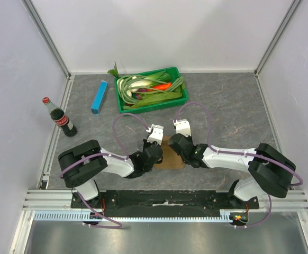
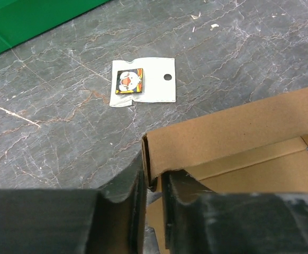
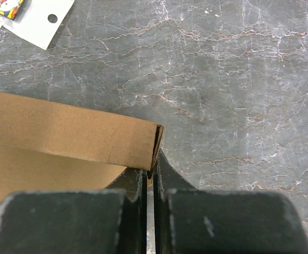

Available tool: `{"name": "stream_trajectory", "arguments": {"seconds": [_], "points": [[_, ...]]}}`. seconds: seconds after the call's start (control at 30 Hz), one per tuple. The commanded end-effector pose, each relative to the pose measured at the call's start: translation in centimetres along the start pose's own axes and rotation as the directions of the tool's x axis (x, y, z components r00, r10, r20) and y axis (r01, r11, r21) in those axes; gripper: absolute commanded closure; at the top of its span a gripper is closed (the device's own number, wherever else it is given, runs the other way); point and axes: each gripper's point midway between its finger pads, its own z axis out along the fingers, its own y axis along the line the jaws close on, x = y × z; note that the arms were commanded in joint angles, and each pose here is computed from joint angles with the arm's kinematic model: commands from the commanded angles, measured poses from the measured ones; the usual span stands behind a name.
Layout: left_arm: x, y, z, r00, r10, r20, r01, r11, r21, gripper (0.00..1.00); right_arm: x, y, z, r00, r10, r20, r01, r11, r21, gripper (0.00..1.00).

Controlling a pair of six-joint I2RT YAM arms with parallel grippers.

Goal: Fold the paper box

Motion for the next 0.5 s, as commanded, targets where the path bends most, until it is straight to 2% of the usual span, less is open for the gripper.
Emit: {"name": "stream_trajectory", "arguments": {"seconds": [0.0, 0.07, 0.17, 0.47], "points": [[-0.05, -0.19, -0.01, 0.999, -0.044, 0.011, 0.044, 0.999, 0.000, 0.71, -2.20, 1.44, -0.10, 0.995, 0.072, 0.062, -0.070, 0.997, -0.030, 1.00], [0.08, 0.05, -0.36, 0.998, -0.055, 0.013, 0.055, 0.998, 0.009, 0.67, -2.03, 1.35, 0.00, 0.996, 0.068, 0.057, -0.066, 0.997, -0.026, 1.00], [0.08, 0.11, -0.65, 0.997, -0.070, 0.015, 0.070, 0.997, 0.021, 0.66, -1.99, 1.35, -0.16, 0.996, 0.073, 0.057, -0.072, 0.997, -0.031, 1.00], [-0.17, 0.26, -0.02, 0.995, -0.099, 0.021, 0.099, 0.995, -0.009, 0.80, -1.86, 1.80, -0.14, 0.995, 0.076, 0.056, -0.074, 0.996, -0.038, 1.00]]}}
